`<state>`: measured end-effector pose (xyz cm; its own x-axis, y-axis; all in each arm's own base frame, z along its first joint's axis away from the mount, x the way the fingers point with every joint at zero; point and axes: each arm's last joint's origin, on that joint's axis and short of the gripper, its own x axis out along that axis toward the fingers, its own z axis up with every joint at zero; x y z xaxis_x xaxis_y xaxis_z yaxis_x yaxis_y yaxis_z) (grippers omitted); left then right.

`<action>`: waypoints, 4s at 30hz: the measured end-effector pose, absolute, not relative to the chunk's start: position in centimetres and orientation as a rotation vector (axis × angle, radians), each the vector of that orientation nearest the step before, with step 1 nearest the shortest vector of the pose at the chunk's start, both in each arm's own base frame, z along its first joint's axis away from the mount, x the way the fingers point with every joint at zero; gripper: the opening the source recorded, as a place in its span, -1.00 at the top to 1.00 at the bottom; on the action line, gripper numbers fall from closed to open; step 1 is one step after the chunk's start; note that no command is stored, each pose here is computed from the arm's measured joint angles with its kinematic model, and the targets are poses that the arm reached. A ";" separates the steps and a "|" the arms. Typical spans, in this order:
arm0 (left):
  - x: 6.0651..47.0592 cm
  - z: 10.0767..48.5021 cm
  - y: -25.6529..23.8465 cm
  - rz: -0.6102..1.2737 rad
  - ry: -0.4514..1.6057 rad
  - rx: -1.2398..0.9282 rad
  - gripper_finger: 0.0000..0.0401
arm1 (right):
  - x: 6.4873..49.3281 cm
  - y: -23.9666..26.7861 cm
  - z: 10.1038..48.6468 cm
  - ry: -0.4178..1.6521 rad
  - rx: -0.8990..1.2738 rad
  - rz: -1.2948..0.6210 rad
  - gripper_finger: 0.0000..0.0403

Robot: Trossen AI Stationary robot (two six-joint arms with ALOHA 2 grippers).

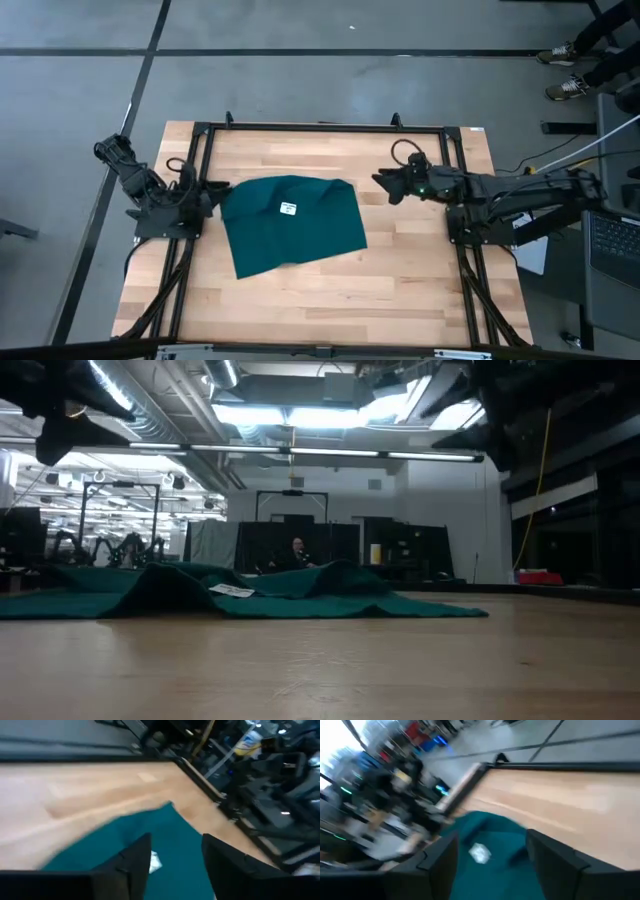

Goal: Fold microfiber towels
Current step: Fold the black towel on the table

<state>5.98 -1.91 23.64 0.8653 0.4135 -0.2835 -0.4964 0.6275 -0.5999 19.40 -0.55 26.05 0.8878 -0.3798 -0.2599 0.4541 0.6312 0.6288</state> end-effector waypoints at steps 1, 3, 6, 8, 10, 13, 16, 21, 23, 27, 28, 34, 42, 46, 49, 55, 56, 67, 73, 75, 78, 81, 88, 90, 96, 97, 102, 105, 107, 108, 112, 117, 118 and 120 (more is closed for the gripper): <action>6.1 23.8 -2.1 0.495 0.129 -0.741 0.10 | 19.7 -0.3 26.3 0.077 0.787 -0.443 -0.18; 6.4 24.1 -2.4 0.447 0.137 -0.790 0.06 | 20.6 0.4 26.4 0.040 0.849 -0.374 -0.17; 6.7 24.1 -2.8 0.448 0.147 -0.843 0.05 | 22.1 1.0 25.2 0.084 0.895 -0.351 -0.09; 6.8 23.5 -2.9 0.474 0.189 -0.848 0.05 | 23.3 1.0 24.0 0.121 0.940 -0.337 -0.02; 6.9 22.8 -3.0 0.526 0.237 -0.865 0.05 | 24.6 0.9 23.1 0.145 0.962 -0.294 0.06; 6.8 21.8 -3.0 0.601 0.335 -0.896 0.04 | 26.5 0.5 22.5 0.201 0.972 -0.256 0.14; 7.0 21.2 -3.3 0.655 0.369 -0.903 0.04 | 28.4 -0.3 22.8 0.232 0.955 -0.211 0.16; 7.2 21.2 -3.1 0.698 0.344 -0.935 0.04 | 30.9 -1.4 23.0 0.300 0.922 -0.152 0.13; 7.2 21.2 -3.0 0.706 0.344 -0.937 0.04 | 31.5 -1.8 22.4 0.334 0.922 -0.151 0.10; 7.4 21.2 -2.9 0.722 0.343 -0.931 0.04 | 32.0 -2.4 20.5 0.377 0.918 -0.240 0.07; 7.4 21.2 -2.8 0.725 0.340 -0.931 0.04 | 32.1 -2.6 20.0 0.376 0.921 -0.272 0.08; 7.6 21.1 -2.8 0.723 0.350 -0.934 0.04 | 32.7 -2.9 16.5 0.451 0.991 -0.345 0.23; 7.7 21.1 -3.0 0.701 0.379 -0.964 0.04 | 34.6 -3.1 14.1 0.414 1.075 -0.313 0.28; 7.7 21.1 -3.0 0.701 0.379 -0.967 0.04 | 35.6 -3.3 13.9 0.412 1.076 -0.312 0.26; 7.7 21.1 -3.0 0.699 0.383 -0.969 0.04 | 36.1 -3.6 13.7 0.410 1.079 -0.315 0.25; 7.7 21.1 -3.1 0.690 0.405 -0.973 0.04 | 35.5 -4.2 12.8 0.497 1.080 -0.380 0.26; 7.7 21.1 -3.1 0.690 0.406 -0.970 0.04 | 35.5 -4.2 12.7 0.507 1.081 -0.388 0.25; 7.7 21.1 -3.1 0.684 0.418 -0.967 0.04 | 35.2 -6.0 12.7 0.487 1.101 -0.412 0.23; 7.7 21.1 -3.1 0.684 0.418 -0.968 0.04 | 35.1 -6.2 12.7 0.503 1.095 -0.401 0.25; 7.7 21.1 -3.1 0.684 0.418 -0.968 0.04 | 35.1 -6.2 12.6 0.506 1.095 -0.403 0.24; 7.7 21.1 -3.1 0.682 0.424 -0.970 0.04 | 35.1 -6.2 12.6 0.517 1.097 -0.410 0.22; 7.7 21.1 -3.1 0.682 0.425 -0.970 0.04 | 35.1 -6.2 12.0 0.536 1.114 -0.415 0.21; 7.7 21.1 -3.1 0.682 0.425 -0.970 0.04 | 35.2 -6.1 11.6 0.537 1.129 -0.400 0.24; 7.7 21.1 -3.1 0.682 0.425 -0.970 0.04 | 35.2 -6.3 11.5 0.535 1.131 -0.408 0.25; 7.7 21.1 -3.1 0.684 0.423 -0.975 0.04 | 35.1 -7.0 11.6 0.508 1.130 -0.435 0.25; 7.7 21.1 -3.1 0.684 0.422 -0.978 0.04 | 35.1 -7.1 11.6 0.507 1.130 -0.438 0.26; 7.7 21.1 -3.1 0.685 0.421 -0.982 0.04 | 35.6 -7.4 10.7 0.472 1.153 -0.429 0.31; 7.7 21.1 -3.1 0.685 0.422 -0.984 0.04 | 36.8 -7.4 10.4 0.466 1.169 -0.399 0.37; 7.7 21.1 -3.1 0.684 0.424 -0.984 0.04 | 37.7 -7.5 10.5 0.471 1.167 -0.366 0.44; 7.7 21.1 -3.1 0.684 0.425 -0.984 0.04 | 38.2 -7.5 10.6 0.474 1.163 -0.347 0.50; 7.7 21.0 -3.1 0.684 0.427 -0.984 0.04 | 39.7 -8.1 11.6 0.470 1.125 -0.264 0.91; 7.7 21.0 -3.1 0.683 0.428 -0.984 0.04 | 40.1 -9.2 12.7 0.458 1.140 -0.209 0.96; 7.7 21.0 -3.1 0.683 0.428 -0.984 0.04 | 40.1 -9.3 12.8 0.459 1.144 -0.196 0.97; 7.7 21.0 -3.1 0.683 0.428 -0.984 0.04 | 40.1 -9.3 13.3 0.464 1.157 -0.163 0.97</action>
<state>7.70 -3.11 21.04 0.7165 0.3297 -0.6148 -0.6970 0.3745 -0.6114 40.05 -9.29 13.31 0.8942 0.1118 -0.4335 0.3582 0.4023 0.8425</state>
